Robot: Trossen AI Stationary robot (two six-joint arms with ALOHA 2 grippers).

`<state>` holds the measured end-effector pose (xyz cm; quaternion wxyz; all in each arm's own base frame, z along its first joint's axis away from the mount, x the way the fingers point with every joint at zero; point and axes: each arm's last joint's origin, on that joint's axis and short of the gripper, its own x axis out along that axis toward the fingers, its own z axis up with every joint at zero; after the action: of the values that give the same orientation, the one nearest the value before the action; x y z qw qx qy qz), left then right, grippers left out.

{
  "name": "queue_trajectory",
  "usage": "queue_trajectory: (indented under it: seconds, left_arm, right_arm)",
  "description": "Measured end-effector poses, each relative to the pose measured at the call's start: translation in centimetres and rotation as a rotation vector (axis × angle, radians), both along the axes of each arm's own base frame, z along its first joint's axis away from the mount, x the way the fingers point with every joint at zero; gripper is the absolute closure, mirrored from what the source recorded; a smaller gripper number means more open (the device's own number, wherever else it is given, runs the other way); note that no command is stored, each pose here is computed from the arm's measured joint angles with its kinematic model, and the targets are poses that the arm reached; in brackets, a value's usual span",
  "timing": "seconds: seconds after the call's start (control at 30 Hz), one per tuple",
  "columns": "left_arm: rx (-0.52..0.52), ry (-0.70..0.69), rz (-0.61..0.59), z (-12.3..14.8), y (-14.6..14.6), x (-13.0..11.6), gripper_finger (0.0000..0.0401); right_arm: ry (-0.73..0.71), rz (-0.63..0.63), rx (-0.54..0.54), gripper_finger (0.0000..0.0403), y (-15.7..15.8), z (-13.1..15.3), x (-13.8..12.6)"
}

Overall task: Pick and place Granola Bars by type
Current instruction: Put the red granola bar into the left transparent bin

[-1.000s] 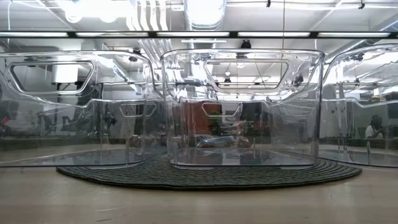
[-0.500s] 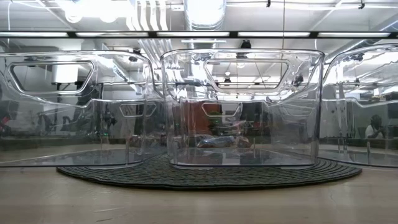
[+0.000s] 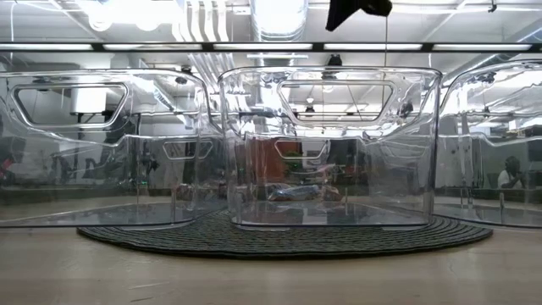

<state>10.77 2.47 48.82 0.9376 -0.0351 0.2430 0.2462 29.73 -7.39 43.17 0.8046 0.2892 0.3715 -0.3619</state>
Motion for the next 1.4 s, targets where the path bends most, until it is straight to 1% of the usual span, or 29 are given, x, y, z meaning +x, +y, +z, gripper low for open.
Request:
queue_trajectory:
  seconds: [0.27,0.37,0.63,0.73,0.83,0.97,1.07,1.13,1.27,1.4]
  left_arm:
    - [0.021,0.051,-0.018,-0.3,0.0,-0.2,0.0401]
    - [0.036,0.059,-0.027,-0.3,0.0,-0.2,0.0401]
    - [0.037,0.055,-0.028,-0.3,0.0,-0.2,0.0401]
    - [0.038,0.056,-0.028,-0.3,0.0,-0.2,0.0401]
    - [0.046,0.060,-0.032,-0.3,0.0,-0.2,0.0401]
    - [0.085,0.062,0.031,-0.2,0.2,-0.2,0.0401]
    - [0.117,0.067,0.087,-0.1,0.3,-0.3,0.0401]
    - [0.126,0.065,0.103,-0.1,0.4,-0.3,0.0401]
    - [0.132,0.069,0.099,-0.1,0.4,-0.3,0.0401]
    - [0.133,0.070,0.098,-0.1,0.4,-0.3,0.0401]
  right_arm:
    - [0.043,-0.069,0.043,0.0394,-0.7,-2.3,2.4]
    - [0.060,-0.114,0.031,0.0394,-1.4,-2.9,2.8]
    - [0.128,-0.080,-0.017,0.0389,-3.2,-3.9,3.3]
    - [0.139,-0.081,-0.022,0.0367,-3.9,-3.9,3.1]
    - [0.137,-0.077,0.002,0.0333,-4.6,-4.0,2.9]
    - [0.138,-0.077,0.009,0.0281,-5.0,-4.0,2.8]
    - [0.130,-0.116,0.036,0.0246,-5.1,-4.2,2.7]
    - [0.121,-0.146,0.054,0.0224,-5.1,-4.3,2.7]
    - [0.116,-0.219,0.096,0.0191,-5.1,-5.1,2.8]
    - [0.142,-0.298,0.153,0.0168,-5.1,-6.9,2.9]
